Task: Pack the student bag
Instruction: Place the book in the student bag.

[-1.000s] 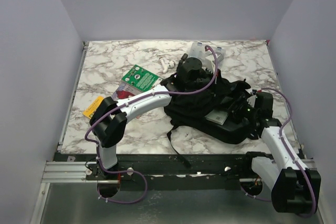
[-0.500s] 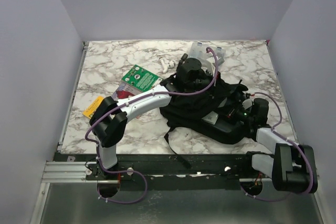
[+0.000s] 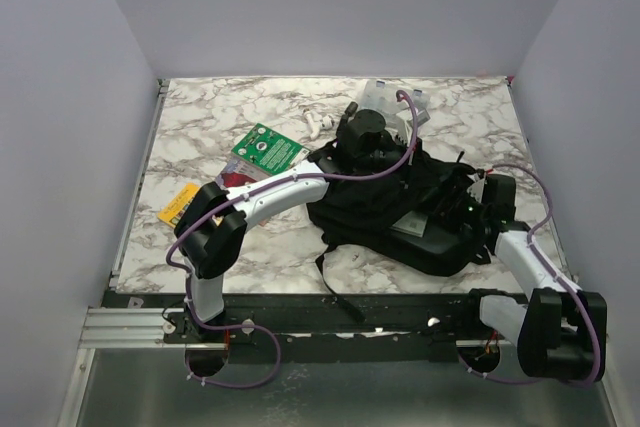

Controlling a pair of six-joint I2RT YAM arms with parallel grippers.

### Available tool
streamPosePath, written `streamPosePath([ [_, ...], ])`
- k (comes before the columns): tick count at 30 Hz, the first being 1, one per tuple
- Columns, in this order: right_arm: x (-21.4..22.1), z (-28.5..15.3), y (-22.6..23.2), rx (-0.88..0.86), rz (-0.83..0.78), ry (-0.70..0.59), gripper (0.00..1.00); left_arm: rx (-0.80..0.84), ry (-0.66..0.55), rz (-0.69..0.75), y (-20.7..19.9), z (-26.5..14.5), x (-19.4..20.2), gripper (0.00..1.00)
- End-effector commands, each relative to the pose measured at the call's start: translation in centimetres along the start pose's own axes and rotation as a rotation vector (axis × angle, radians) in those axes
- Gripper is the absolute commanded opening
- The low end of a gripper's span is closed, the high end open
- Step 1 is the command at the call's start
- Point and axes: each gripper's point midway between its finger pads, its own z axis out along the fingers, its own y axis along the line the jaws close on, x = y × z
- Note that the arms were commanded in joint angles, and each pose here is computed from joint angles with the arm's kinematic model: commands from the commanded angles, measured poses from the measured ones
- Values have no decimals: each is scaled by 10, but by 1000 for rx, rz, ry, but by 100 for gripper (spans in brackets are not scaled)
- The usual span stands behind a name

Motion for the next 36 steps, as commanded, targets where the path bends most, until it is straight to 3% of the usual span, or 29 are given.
streamPosePath([
  [1, 5, -3, -24, 139, 19, 35, 56, 90, -56, 57, -29, 0, -25, 0],
  [7, -4, -11, -30, 211, 6, -14, 65, 78, -55, 39, -26, 0, -22, 0],
  [16, 1, 12, 0, -43, 64, -36, 61, 124, -22, -12, -33, 15, -17, 0],
  [24, -6, -3, 40, -176, 10, -22, 63, 92, -50, 1, -28, 7, -19, 0],
  [26, -7, -6, 29, -71, 24, -12, 63, 91, -41, -22, -25, 9, -16, 0],
  [28, -17, -17, 2, 168, 68, -42, 63, 87, -34, -52, -22, 12, -13, 0],
  [31, -36, -51, -24, 428, 84, -164, 65, 60, -38, -84, -14, 14, -9, 0],
  [36, -63, -109, -11, 518, 44, -379, 67, -3, -57, -126, 1, 15, -5, 0],
])
